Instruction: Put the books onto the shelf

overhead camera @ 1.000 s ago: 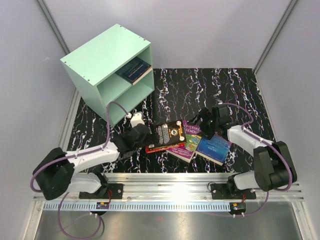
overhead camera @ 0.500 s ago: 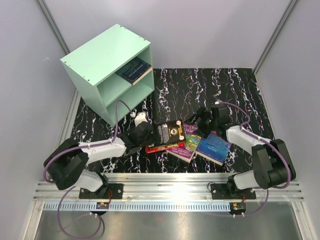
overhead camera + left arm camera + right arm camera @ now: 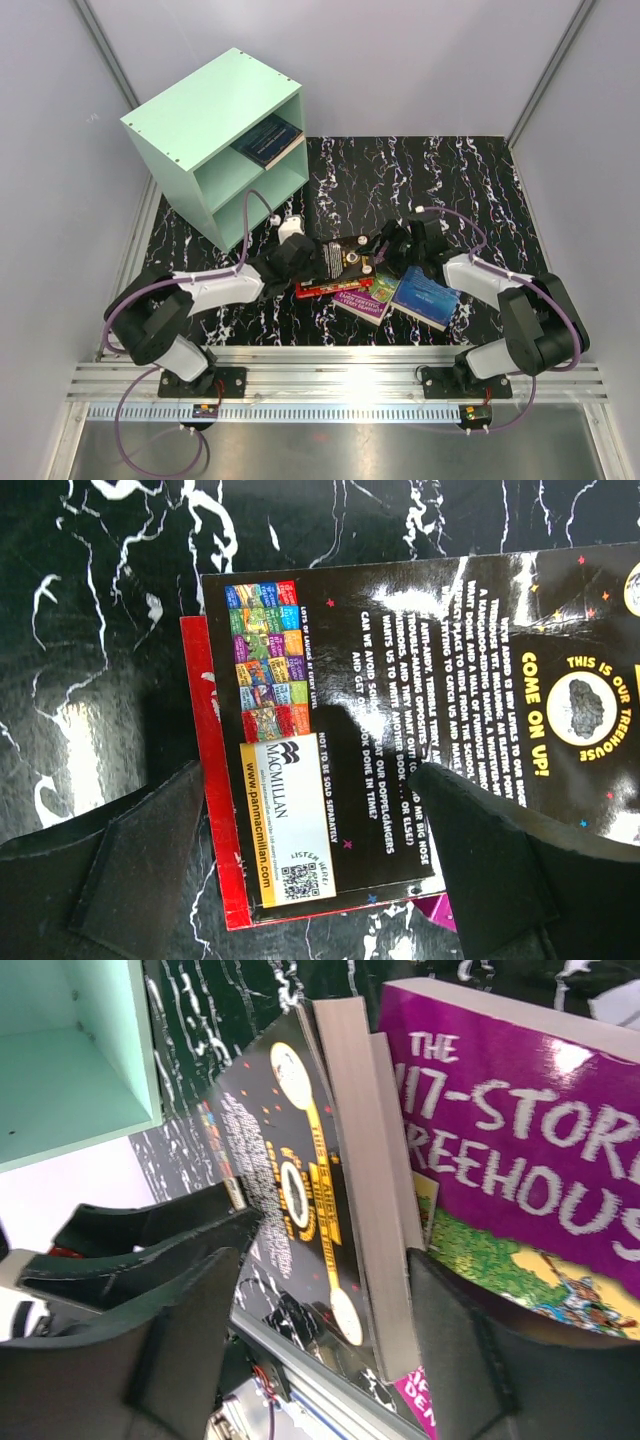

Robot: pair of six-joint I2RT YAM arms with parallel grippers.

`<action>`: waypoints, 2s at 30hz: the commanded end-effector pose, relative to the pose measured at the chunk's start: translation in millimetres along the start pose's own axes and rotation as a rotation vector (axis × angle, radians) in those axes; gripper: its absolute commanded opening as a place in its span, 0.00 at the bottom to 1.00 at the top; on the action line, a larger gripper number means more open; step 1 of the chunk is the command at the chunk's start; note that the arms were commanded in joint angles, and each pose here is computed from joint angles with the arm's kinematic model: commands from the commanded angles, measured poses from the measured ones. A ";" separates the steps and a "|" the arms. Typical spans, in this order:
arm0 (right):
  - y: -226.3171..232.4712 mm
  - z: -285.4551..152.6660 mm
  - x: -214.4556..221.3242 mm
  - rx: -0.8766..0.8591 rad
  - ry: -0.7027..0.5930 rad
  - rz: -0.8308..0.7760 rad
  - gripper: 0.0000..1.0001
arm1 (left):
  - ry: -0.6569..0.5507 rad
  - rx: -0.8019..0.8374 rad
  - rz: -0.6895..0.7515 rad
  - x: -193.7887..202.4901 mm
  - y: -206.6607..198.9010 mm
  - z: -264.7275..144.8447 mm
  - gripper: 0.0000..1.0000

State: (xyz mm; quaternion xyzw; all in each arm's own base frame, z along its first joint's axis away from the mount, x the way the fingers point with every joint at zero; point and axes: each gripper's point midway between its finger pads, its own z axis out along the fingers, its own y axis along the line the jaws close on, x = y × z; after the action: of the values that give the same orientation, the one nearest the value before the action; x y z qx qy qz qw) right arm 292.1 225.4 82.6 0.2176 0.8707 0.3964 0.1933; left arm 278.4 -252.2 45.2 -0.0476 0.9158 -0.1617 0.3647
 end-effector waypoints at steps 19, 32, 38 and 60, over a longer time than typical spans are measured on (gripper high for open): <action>17.2 -37.2 2.2 0.008 -0.064 -0.087 0.56 | -0.033 0.142 0.013 -35.3 -63.8 10.2 0.89; 22.3 -21.3 12.4 -0.035 -0.015 -0.071 0.00 | -0.034 0.207 0.037 -37.6 -81.7 -4.2 0.88; 56.0 -31.8 9.7 -0.151 -0.016 -0.093 0.00 | -0.054 0.252 0.042 -46.2 -90.3 -27.0 0.88; 273.0 -111.0 -74.6 -0.503 -0.221 -0.162 0.00 | -0.349 0.084 -0.137 -112.7 68.8 -291.4 0.93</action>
State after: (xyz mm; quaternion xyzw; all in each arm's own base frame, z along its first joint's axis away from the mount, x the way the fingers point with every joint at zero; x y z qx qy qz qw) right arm 342.2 264.7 344.3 0.1352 0.7661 0.5155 0.3594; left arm 183.4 -123.0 318.6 -0.1072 0.7949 -0.2713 0.5321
